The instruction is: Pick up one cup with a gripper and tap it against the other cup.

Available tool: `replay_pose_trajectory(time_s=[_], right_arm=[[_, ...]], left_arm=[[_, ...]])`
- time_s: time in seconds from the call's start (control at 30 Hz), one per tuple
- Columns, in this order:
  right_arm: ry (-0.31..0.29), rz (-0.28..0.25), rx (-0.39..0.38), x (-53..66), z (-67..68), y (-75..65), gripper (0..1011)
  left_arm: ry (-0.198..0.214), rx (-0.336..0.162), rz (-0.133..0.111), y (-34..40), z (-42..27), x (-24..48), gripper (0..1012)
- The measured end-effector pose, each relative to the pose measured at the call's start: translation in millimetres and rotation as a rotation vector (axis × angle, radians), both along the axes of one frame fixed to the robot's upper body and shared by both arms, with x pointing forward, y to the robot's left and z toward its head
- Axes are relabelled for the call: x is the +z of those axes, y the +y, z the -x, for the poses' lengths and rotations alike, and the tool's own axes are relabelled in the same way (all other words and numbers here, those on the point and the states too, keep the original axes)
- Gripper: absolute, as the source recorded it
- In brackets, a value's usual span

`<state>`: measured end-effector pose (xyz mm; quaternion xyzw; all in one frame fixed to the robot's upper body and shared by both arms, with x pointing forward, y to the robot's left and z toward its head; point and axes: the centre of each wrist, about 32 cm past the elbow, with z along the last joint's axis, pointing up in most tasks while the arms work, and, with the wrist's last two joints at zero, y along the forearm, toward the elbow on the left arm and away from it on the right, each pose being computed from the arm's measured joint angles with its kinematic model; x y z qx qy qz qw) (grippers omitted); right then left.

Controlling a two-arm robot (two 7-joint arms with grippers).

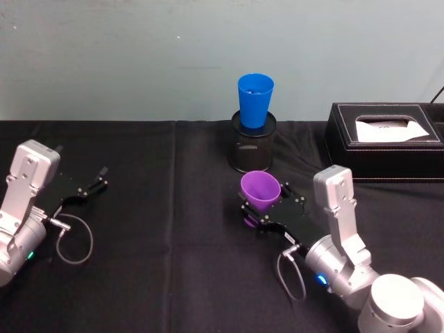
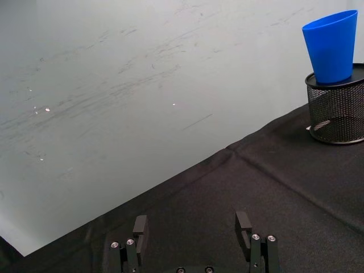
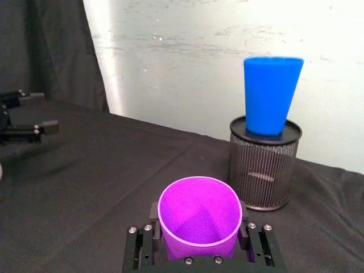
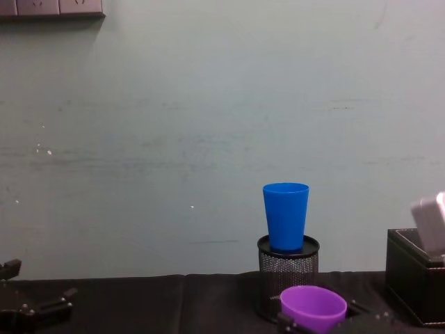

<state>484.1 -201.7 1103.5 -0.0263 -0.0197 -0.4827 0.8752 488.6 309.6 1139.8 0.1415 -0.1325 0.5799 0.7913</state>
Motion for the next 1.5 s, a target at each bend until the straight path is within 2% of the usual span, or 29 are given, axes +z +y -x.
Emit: replay_pose_trajectory(time_s=[0.03, 0.13, 0.23, 0.27, 0.37, 0.47, 1.5], right_arm=[[0.002, 0.001, 0.002, 3.1, 0.4, -0.6, 754], [0.009, 0.003, 0.001, 25.7, 2.4, -4.5, 732], [0.011, 0.001, -0.007, 39.4, 3.5, -7.4, 726], [0.013, -0.001, -0.01, 48.2, 4.2, -9.5, 722], [0.013, -0.004, -0.01, 63.3, 5.5, -13.8, 722], [0.012, -0.008, -0.008, 71.1, 6.0, -17.4, 722], [0.015, -0.007, -0.003, 73.5, 6.2, -18.8, 722]], left_arm=[[0.0, 0.0, 0.0, 0.0, 0.0, 0.0, 1000], [0.0, 0.0, 0.0, 0.0, 0.0, 0.0, 1000], [0.0, 0.0, 0.0, 0.0, 0.0, 0.0, 1000], [0.0, 0.0, 0.0, 0.0, 0.0, 0.0, 1000], [0.0, 0.0, 0.0, 0.0, 0.0, 0.0, 1000], [0.0, 0.0, 0.0, 0.0, 0.0, 0.0, 1000], [0.0, 0.0, 0.0, 0.0, 0.0, 0.0, 1000]])
